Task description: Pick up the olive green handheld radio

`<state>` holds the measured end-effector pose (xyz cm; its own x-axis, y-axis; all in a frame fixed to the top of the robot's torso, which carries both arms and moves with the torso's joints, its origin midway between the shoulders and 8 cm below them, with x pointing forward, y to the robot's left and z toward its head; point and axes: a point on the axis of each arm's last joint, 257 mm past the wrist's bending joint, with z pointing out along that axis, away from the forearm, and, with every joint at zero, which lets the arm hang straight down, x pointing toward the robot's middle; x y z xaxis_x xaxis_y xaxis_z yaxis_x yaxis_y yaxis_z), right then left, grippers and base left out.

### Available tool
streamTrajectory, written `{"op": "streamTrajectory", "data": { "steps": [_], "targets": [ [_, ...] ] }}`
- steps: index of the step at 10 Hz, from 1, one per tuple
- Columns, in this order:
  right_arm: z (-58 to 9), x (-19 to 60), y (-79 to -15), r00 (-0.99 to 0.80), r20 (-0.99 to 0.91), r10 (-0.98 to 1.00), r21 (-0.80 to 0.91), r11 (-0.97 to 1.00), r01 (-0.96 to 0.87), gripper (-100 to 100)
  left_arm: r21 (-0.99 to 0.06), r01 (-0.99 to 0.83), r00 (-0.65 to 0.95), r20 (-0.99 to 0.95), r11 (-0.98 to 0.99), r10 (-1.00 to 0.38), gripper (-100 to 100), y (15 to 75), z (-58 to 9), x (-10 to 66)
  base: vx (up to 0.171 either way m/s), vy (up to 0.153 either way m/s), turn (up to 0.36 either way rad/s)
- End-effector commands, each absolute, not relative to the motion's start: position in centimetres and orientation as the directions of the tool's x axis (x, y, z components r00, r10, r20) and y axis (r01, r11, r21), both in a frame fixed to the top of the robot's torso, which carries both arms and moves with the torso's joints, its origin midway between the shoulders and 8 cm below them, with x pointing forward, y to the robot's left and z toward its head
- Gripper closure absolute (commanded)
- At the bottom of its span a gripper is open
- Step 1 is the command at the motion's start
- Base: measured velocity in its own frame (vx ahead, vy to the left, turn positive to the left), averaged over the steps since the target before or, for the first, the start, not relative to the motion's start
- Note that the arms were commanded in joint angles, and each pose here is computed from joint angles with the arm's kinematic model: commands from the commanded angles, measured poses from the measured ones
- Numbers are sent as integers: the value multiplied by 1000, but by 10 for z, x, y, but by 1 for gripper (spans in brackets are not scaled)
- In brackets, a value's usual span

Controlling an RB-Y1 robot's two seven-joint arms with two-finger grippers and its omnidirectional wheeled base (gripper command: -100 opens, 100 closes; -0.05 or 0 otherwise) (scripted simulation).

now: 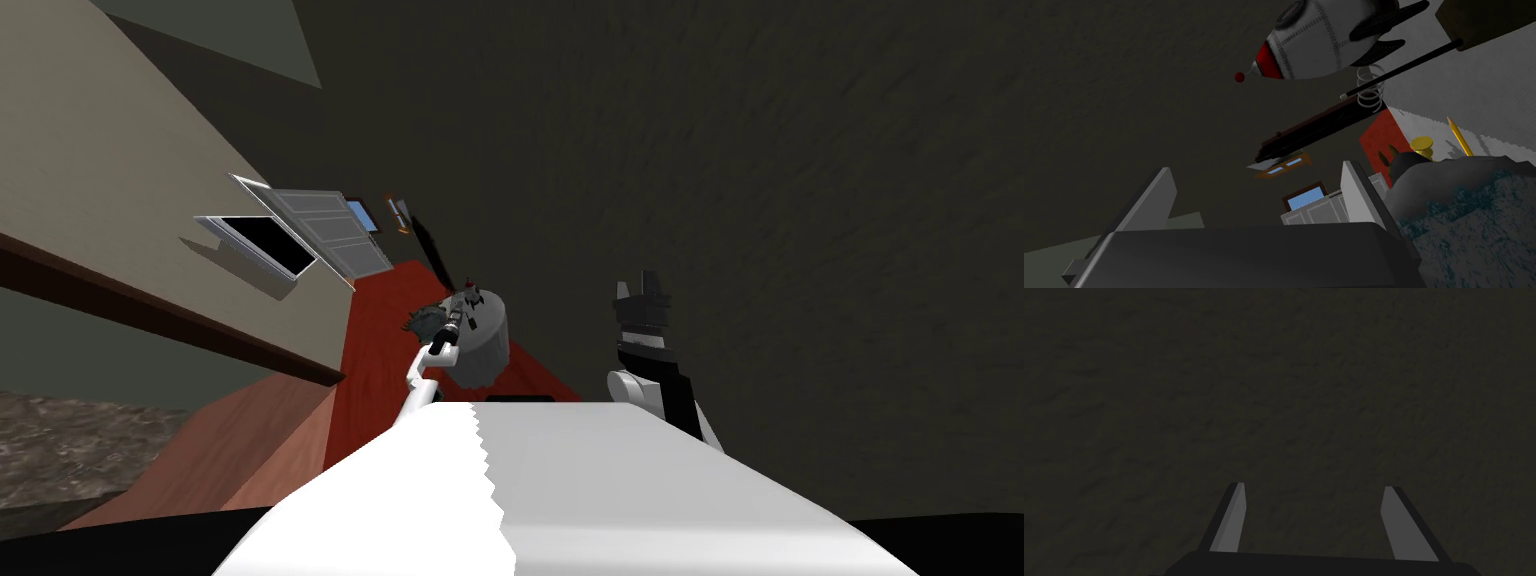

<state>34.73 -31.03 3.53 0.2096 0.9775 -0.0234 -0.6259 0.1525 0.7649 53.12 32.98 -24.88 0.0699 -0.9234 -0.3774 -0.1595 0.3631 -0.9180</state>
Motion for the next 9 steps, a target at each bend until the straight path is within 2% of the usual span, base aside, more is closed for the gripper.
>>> {"op": "streamTrajectory", "data": {
  "steps": [1,9],
  "targets": [
    [35,347,-310,210,-23,978,765,153,-626,0,-901,-208,53,-400,382,-915,-100,331,-260,543,-20,-5,-112],
    [35,347,-310,210,-23,978,765,153,-626,0,-780,-446,-45,-471,439,-881,-100,345,-331,566,-15,-5,-79]
  ]
}}
